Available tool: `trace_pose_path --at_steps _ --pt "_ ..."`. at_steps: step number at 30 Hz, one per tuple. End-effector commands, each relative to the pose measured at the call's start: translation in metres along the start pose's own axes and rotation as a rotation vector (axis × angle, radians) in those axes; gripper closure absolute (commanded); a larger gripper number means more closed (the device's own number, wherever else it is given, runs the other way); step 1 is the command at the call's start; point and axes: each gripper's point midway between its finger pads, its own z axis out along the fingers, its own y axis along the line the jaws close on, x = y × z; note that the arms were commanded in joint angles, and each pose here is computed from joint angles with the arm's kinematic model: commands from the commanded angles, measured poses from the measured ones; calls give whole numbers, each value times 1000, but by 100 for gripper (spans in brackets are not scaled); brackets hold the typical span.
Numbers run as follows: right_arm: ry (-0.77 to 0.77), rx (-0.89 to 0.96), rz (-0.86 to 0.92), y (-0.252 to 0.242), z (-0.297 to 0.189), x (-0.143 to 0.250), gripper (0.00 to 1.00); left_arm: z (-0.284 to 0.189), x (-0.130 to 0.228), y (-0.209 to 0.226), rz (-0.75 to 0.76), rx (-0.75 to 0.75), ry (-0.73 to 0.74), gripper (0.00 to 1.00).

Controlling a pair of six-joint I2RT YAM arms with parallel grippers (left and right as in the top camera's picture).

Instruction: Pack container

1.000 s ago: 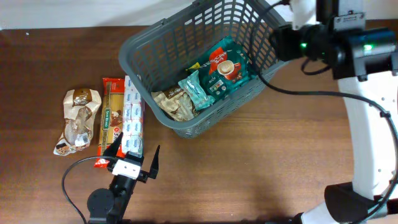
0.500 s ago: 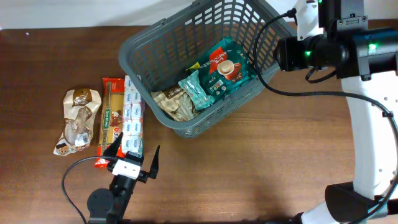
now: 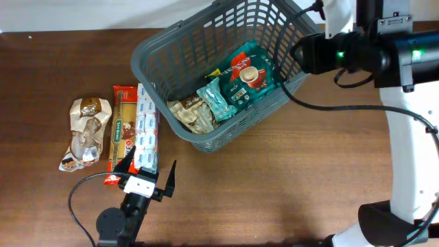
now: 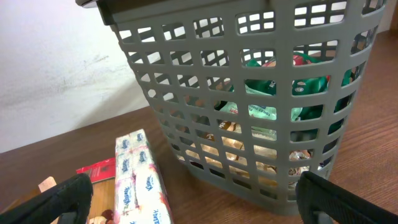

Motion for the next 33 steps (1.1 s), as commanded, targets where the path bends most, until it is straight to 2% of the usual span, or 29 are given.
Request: trace_pose_path --at_steps 1,10,12,15,18,19,20,21,23,24,25,26,27,28,33 --pt "-40 -112 -94 42 -14 -5 43 0 2 0 -4 -4 0 1" --pt "24 -250 -282 118 4 12 42 2 9 0 -12 -5 31 1" --pt "52 -274 -311 131 13 18 45 2 9 0 -12 -5 31 1" --pt "106 -312 -355 151 26 31 58 2 9 0 -12 -5 31 1" --pt "159 -353 -427 173 37 47 64 2 9 0 -12 -5 31 1" --pt "170 -368 -457 181 39 51 71 2 9 0 -12 -5 31 1" --pt "179 -376 -472 188 42 55 84 2 9 0 -12 -5 31 1" --pt "183 -388 -486 195 44 57 88 2 10 0 -12 -5 32 1" --pt "185 -408 -509 208 48 60 88 2 10 0 -12 -5 32 1" --pt "182 -418 -523 214 51 61 86 2 10 0 -12 -5 32 1" --pt "176 -428 -545 220 53 62 78 2 10 0 -12 -5 32 1" --pt "166 -438 -571 227 54 62 66 2 9 0 -12 -5 31 1" --pt "159 -434 -586 231 57 62 50 2 9 0 -12 -5 31 1" --pt "143 -415 -600 233 60 60 41 2 9 0 -12 -5 31 1" --pt "74 -326 -636 242 68 47 33 2 9 0 -12 -5 31 1"
